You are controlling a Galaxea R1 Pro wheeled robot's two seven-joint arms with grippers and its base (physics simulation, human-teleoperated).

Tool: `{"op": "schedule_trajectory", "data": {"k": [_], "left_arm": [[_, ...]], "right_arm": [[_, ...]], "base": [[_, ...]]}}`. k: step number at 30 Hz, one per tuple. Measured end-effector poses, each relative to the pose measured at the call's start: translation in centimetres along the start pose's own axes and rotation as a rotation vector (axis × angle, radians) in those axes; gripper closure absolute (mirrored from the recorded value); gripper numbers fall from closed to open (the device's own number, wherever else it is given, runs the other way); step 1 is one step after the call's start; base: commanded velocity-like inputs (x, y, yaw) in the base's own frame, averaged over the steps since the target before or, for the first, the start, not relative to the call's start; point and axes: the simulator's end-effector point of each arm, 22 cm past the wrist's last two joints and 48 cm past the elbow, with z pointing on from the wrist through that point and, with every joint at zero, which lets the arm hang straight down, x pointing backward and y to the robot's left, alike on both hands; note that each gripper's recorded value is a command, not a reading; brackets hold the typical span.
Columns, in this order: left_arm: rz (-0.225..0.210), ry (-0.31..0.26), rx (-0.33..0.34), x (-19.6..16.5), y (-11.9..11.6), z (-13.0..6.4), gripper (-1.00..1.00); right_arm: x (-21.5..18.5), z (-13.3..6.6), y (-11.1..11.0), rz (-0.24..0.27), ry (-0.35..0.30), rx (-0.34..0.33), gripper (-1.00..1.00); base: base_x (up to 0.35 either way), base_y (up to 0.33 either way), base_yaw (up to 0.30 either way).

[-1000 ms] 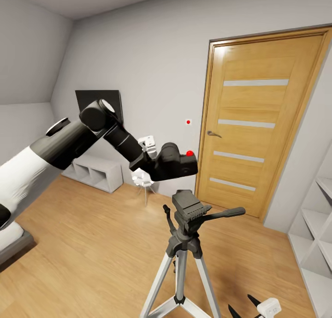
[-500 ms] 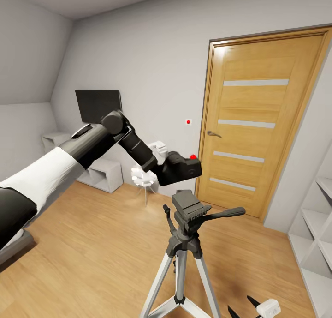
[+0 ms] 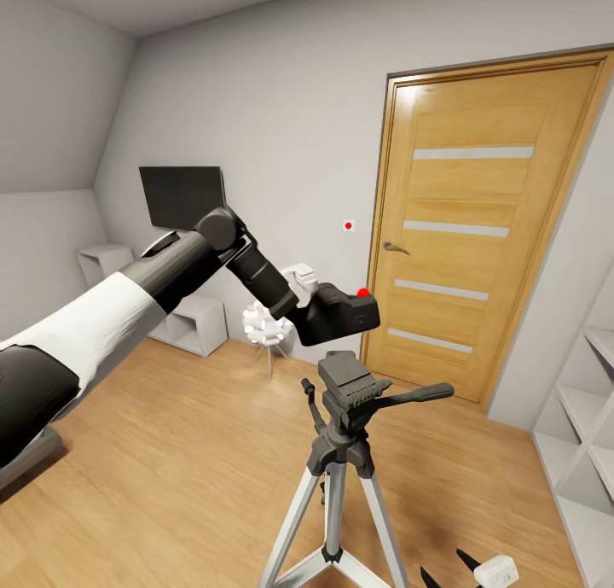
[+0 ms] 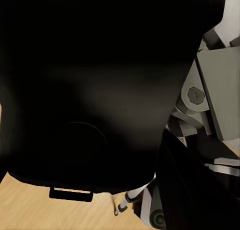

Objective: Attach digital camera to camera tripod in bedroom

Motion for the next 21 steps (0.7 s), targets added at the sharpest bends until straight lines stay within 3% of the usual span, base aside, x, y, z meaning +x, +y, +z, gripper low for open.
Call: {"op": "schedule_trajectory", "data": {"k": [17, 21], "left_arm": [[-0.002, 0.000, 0.000, 0.0, 0.0, 0.0, 1.00], [-0.005, -0.001, -0.001, 0.0, 0.1, -0.1, 1.00]], "right_arm": [[0.2, 0.1, 0.4, -0.007, 0.009, -0.015, -1.00], [0.5, 0.5, 1.7, -0.023, 0.023, -0.050, -1.00]], "base": [[0.000, 0.000, 0.000], [0.000, 0.000, 0.000]]}}
